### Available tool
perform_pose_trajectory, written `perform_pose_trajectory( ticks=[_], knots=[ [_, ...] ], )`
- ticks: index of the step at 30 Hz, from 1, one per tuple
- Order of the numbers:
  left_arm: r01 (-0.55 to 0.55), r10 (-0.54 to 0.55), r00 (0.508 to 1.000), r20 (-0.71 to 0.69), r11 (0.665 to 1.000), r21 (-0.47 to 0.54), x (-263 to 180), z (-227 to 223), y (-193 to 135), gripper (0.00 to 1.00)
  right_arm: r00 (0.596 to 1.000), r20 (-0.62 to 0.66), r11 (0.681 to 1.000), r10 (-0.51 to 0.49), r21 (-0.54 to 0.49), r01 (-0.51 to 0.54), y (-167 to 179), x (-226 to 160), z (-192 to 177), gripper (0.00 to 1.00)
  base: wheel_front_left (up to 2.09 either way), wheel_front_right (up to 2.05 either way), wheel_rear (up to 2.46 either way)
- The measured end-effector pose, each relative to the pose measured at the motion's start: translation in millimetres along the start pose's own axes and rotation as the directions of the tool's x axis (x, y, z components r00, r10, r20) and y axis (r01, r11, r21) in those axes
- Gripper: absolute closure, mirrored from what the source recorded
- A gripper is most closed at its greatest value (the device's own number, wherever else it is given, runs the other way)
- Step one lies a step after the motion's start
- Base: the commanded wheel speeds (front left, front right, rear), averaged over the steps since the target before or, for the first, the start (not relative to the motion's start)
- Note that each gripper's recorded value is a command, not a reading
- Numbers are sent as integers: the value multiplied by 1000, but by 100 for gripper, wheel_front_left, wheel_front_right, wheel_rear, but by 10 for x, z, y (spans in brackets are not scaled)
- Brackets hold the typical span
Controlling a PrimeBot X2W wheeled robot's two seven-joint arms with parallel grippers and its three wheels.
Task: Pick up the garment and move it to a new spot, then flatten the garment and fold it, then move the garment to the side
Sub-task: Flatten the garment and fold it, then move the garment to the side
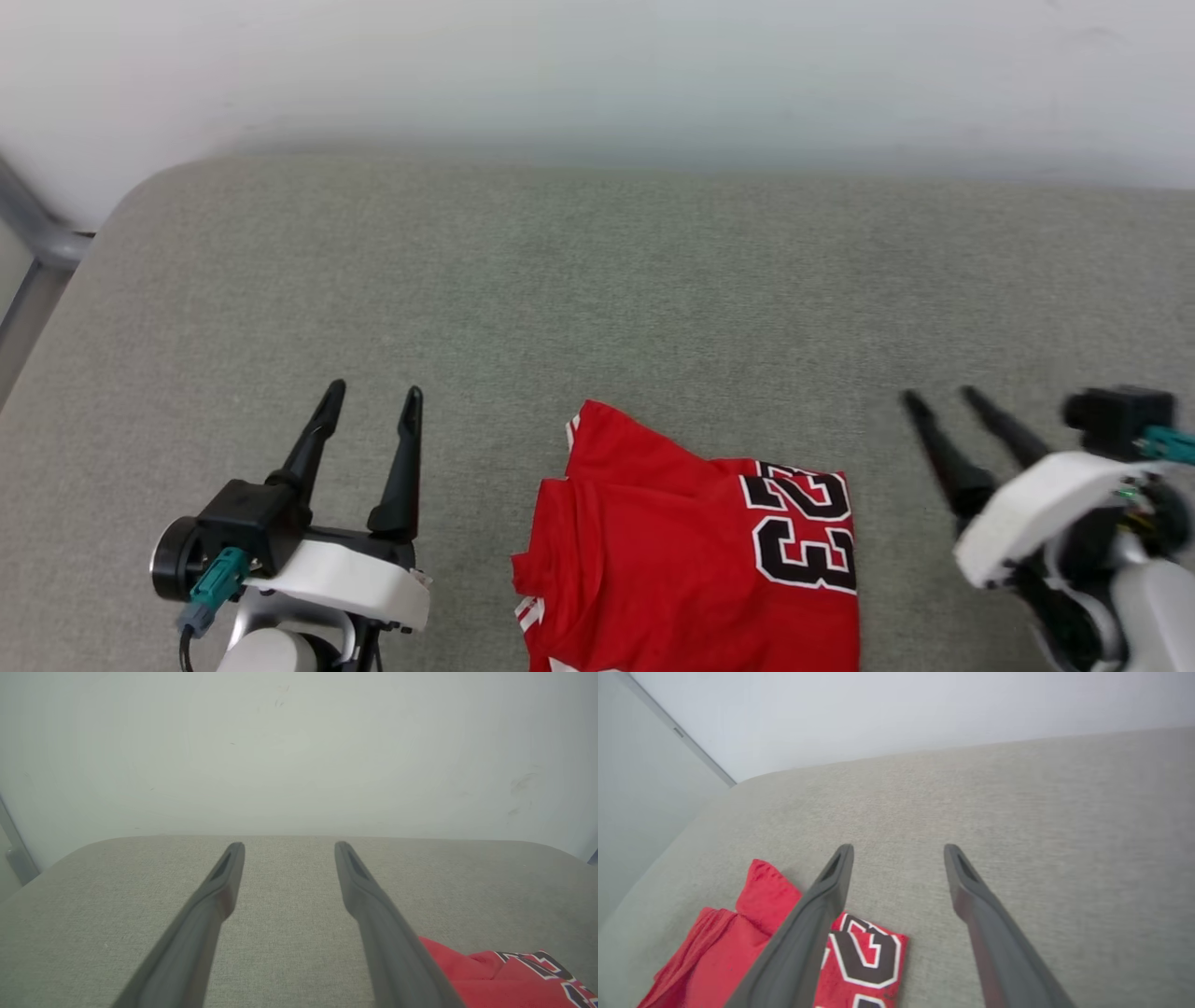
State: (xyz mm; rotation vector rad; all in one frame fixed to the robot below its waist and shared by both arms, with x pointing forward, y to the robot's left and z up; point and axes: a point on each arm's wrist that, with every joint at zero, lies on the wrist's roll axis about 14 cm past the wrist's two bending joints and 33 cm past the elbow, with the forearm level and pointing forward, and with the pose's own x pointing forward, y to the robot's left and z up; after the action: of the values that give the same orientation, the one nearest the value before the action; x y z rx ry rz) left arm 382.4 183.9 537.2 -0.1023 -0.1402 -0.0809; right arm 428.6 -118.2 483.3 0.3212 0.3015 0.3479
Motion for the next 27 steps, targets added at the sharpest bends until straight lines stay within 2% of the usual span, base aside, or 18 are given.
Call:
perform_pose_trajectory(
  ticks=[3, 5, 10, 14, 20, 27],
  knots=[
    [-5, 5, 1000, 0, 1000, 5, 6, 0, 1, 0, 988, 78, 986, -133, -93, 140, -369, -219, 171, 0, 0, 0, 0],
    [-5, 5, 1000, -3, 1000, 9, -2, -10, -4, 0, 969, 147, 963, -201, -152, 223, -531, -387, 312, 0, 0, 0, 0],
    [1, -1, 1000, -4, 1000, 13, -8, -11, -30, 0, 913, 325, 918, -248, -223, 329, -564, -718, 617, 0, 0, 0, 0],
    [5, -5, 1000, -12, 1000, 16, -64, -30, -50, 0, 883, 414, 913, -221, -230, 336, -412, -913, 717, 0, 0, 0, 0],
    [9, -9, 1000, -21, 1000, 19, -193, -51, -89, 0, 888, 409, 921, -212, -220, 321, -239, -1140, 581, 0, 0, 0, 0],
    [5, -4, 1000, -29, 1000, 6, -238, -78, -109, 0, 889, 407, 930, -211, -195, 310, -162, -1224, 546, 0, 0, 0, 0]
  ],
)
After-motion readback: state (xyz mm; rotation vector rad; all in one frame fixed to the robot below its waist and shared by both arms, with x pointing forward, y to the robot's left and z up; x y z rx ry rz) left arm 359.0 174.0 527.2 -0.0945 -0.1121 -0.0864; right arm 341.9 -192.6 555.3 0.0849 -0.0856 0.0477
